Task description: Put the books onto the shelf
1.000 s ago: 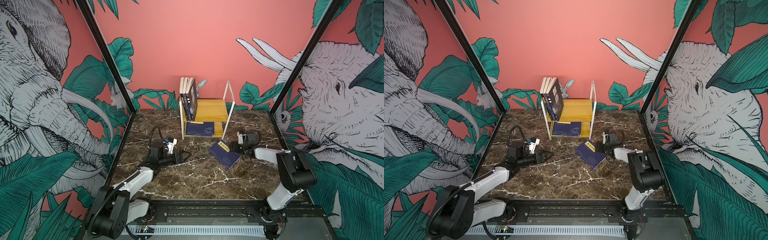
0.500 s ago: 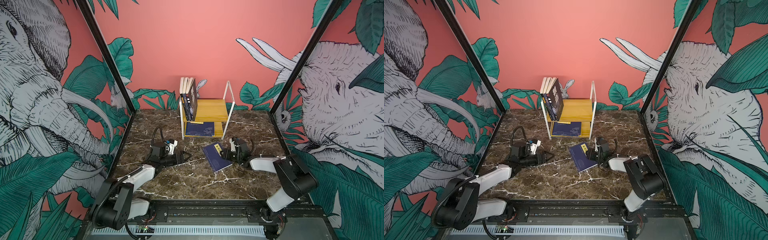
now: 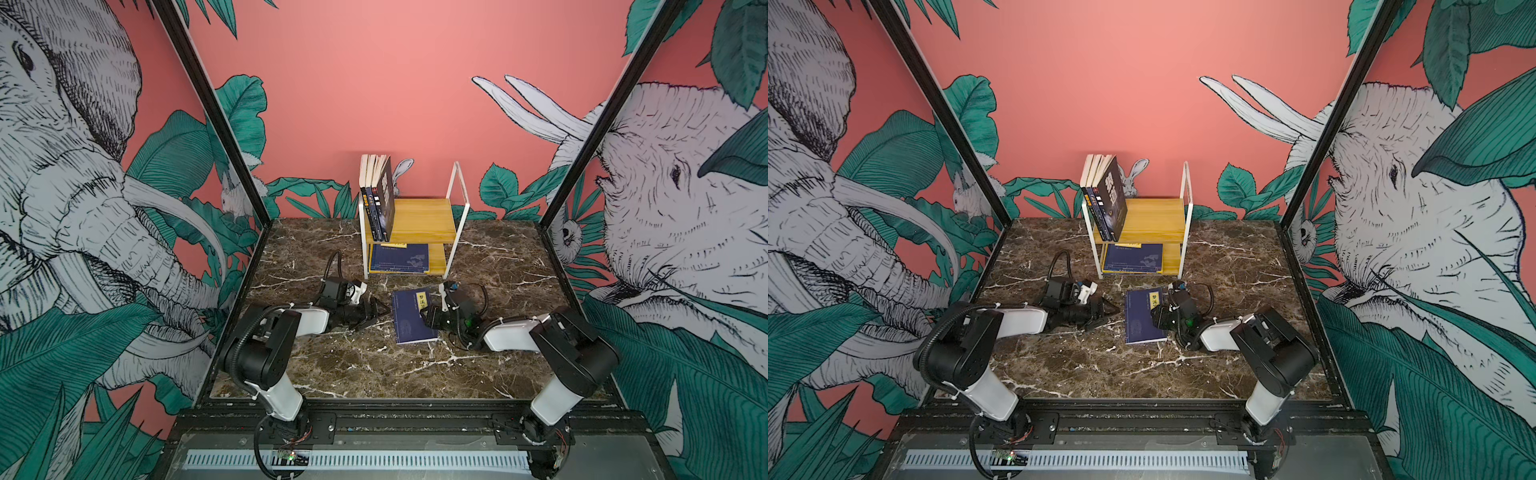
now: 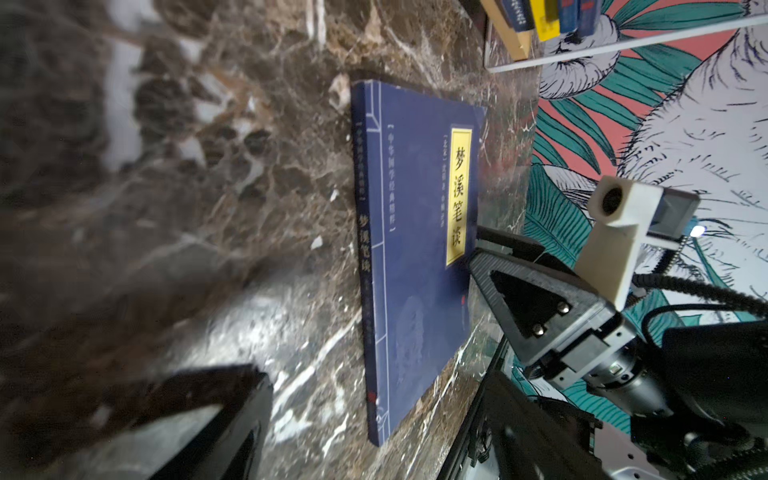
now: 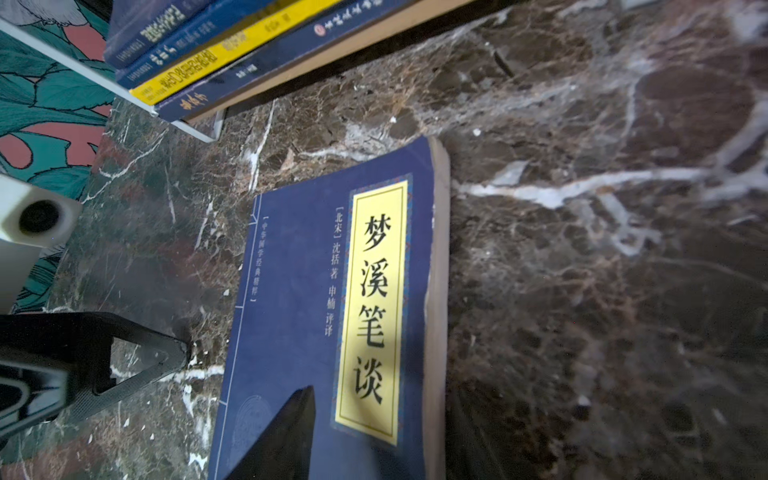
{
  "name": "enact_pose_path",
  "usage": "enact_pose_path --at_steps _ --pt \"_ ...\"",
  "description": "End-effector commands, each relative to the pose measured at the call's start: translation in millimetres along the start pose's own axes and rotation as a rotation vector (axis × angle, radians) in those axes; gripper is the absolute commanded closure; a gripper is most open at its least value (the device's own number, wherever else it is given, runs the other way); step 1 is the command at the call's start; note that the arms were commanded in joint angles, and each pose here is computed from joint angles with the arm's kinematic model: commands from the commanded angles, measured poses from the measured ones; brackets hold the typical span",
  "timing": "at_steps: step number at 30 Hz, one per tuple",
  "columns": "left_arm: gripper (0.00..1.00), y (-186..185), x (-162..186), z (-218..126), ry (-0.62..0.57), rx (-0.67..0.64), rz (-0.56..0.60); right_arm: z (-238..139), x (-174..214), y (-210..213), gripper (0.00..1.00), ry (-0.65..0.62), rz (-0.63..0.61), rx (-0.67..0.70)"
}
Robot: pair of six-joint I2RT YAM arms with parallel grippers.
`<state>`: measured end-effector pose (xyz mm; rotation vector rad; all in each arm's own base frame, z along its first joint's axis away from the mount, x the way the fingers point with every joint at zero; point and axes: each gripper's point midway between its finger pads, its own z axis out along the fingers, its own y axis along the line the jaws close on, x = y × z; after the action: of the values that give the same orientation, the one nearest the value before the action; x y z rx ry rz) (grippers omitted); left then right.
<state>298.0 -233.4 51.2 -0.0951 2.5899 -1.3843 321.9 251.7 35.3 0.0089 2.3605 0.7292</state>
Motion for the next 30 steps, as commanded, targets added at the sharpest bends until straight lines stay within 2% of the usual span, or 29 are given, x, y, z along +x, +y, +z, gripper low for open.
enact_pose_path --at_steps 1,4,10,14,23,30 --pt "0.2 -2 -4 7 0.019 0.014 -0.023 -1 -1 -22 0.45 0.001 -0.023 0.107" --pt "0.21 3 -3 16 0.052 0.014 -0.066 3 -2 -23 0.45 0.002 -0.005 0.096" --pt "0.27 8 8 34 0.118 0.02 -0.09 24 21 12 0.54 0.077 0.005 -0.05" --pt "0.29 6 13 38 0.136 0.045 -0.118 30 30 24 0.58 0.078 0.038 -0.119" --pt "0.49 -43 -4 17 0.067 0.158 -0.094 36 42 33 0.61 0.109 0.036 -0.132" --pt "0.5 -61 -3 9 0.046 0.194 -0.054 39 45 39 0.63 0.122 0.037 -0.149"
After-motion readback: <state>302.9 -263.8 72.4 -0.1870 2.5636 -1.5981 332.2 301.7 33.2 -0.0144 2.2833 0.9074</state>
